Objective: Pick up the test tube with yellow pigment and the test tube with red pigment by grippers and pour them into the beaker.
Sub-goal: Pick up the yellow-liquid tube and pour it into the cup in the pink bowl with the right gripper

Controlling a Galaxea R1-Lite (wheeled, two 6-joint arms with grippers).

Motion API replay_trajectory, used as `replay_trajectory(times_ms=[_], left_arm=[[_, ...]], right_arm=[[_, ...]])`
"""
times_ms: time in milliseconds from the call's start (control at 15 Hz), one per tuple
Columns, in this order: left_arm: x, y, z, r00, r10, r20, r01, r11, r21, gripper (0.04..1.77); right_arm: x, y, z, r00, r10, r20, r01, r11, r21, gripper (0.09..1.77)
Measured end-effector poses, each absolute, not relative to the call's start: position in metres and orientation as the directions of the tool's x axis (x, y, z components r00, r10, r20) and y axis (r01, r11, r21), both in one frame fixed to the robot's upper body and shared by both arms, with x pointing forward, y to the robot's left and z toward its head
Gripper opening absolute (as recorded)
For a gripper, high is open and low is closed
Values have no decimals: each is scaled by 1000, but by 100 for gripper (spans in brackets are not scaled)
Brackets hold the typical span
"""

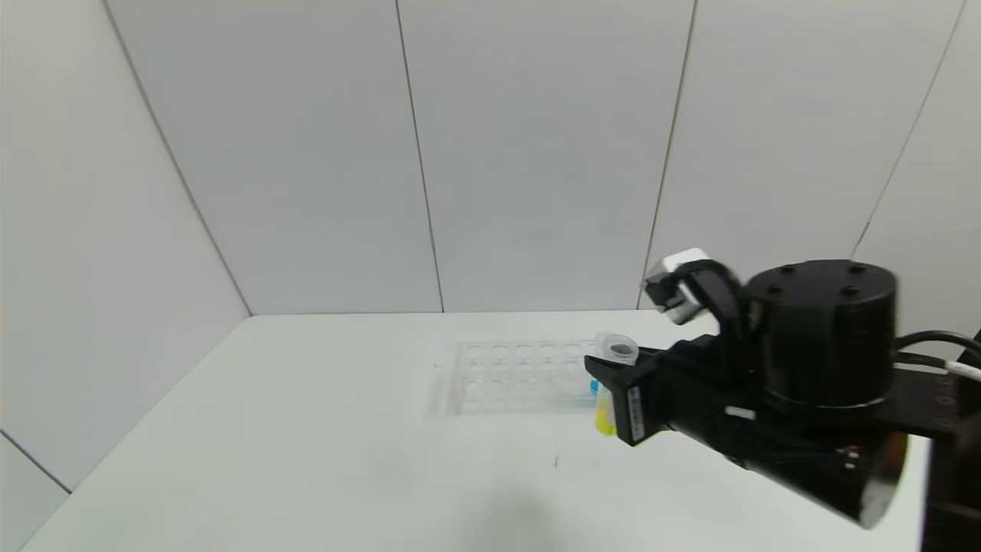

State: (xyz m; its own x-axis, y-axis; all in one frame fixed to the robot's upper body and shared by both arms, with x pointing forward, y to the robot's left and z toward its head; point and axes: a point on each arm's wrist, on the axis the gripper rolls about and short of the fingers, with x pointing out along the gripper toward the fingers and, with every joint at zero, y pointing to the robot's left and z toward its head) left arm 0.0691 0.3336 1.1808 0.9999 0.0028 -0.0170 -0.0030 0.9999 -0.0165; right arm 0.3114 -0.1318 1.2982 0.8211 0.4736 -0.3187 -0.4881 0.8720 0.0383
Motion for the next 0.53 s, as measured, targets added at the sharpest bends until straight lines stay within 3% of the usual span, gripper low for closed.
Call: replay_trajectory(times_ms=[200, 533], left_arm=[[69, 334, 1181, 1000, 3, -17, -3, 1000, -17, 172], [69, 334, 1181, 1000, 3, -17, -3, 1000, -17, 172]], right_arm=[[298, -196, 1305, 783, 533, -320, -556, 831, 23, 52], [296, -309, 1308, 810, 504, -301, -529, 849, -2, 52]])
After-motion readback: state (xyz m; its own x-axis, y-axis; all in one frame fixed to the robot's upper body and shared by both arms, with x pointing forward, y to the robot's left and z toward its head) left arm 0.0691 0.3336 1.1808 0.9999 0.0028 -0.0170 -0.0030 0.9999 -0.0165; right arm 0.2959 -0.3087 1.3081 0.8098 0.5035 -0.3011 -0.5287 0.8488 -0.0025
